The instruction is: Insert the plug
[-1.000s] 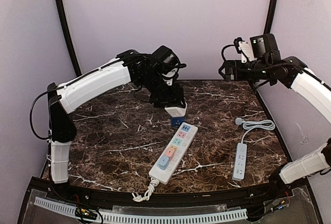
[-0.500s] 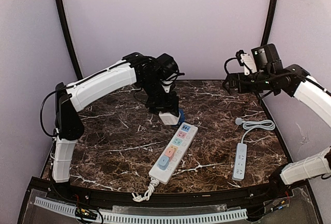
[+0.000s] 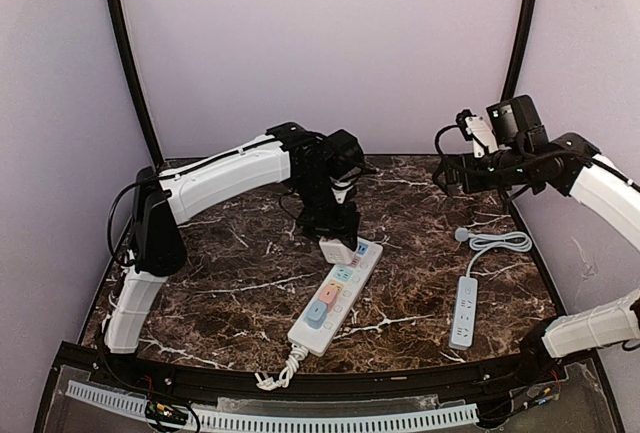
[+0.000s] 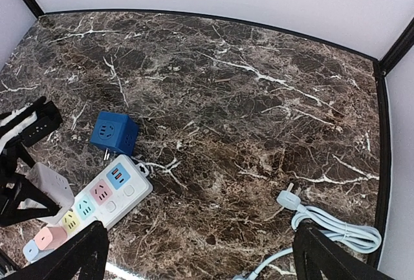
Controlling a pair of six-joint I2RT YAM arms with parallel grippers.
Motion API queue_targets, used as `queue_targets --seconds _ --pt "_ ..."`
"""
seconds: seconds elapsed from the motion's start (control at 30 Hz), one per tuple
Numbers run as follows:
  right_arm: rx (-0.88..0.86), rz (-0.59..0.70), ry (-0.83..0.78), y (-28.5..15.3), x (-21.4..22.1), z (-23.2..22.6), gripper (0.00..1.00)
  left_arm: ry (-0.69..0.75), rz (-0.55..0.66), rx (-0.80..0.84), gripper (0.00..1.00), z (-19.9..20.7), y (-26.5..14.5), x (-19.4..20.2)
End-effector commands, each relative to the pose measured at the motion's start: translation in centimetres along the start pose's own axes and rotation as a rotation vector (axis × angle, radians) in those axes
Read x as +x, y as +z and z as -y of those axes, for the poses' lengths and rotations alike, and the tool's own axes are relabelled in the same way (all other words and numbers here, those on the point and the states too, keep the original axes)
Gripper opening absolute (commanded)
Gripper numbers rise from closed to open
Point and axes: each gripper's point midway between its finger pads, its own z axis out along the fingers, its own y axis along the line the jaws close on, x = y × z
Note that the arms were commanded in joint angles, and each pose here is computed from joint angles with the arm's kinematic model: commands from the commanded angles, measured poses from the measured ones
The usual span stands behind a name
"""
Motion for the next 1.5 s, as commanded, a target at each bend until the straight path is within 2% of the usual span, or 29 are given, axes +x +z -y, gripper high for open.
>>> queue_targets --seconds 0.0,0.77,1.47 --pt "0.001 0.005 -0.003 -0.5 0.7 0.3 0.99 0.031 -0.02 -0.002 0.01 0.3 -0.9 0.6" --pt "-0.001 0.0 -0.012 -0.9 1.7 0.5 0.99 -0.075 -0.078 -0.083 0.01 -0.5 2.2 1.7" --pt "0.002 0.001 -0.009 -1.3 2.3 0.8 0.99 -0.051 -0.064 -0.094 0.01 -0.8 3.7 1.0"
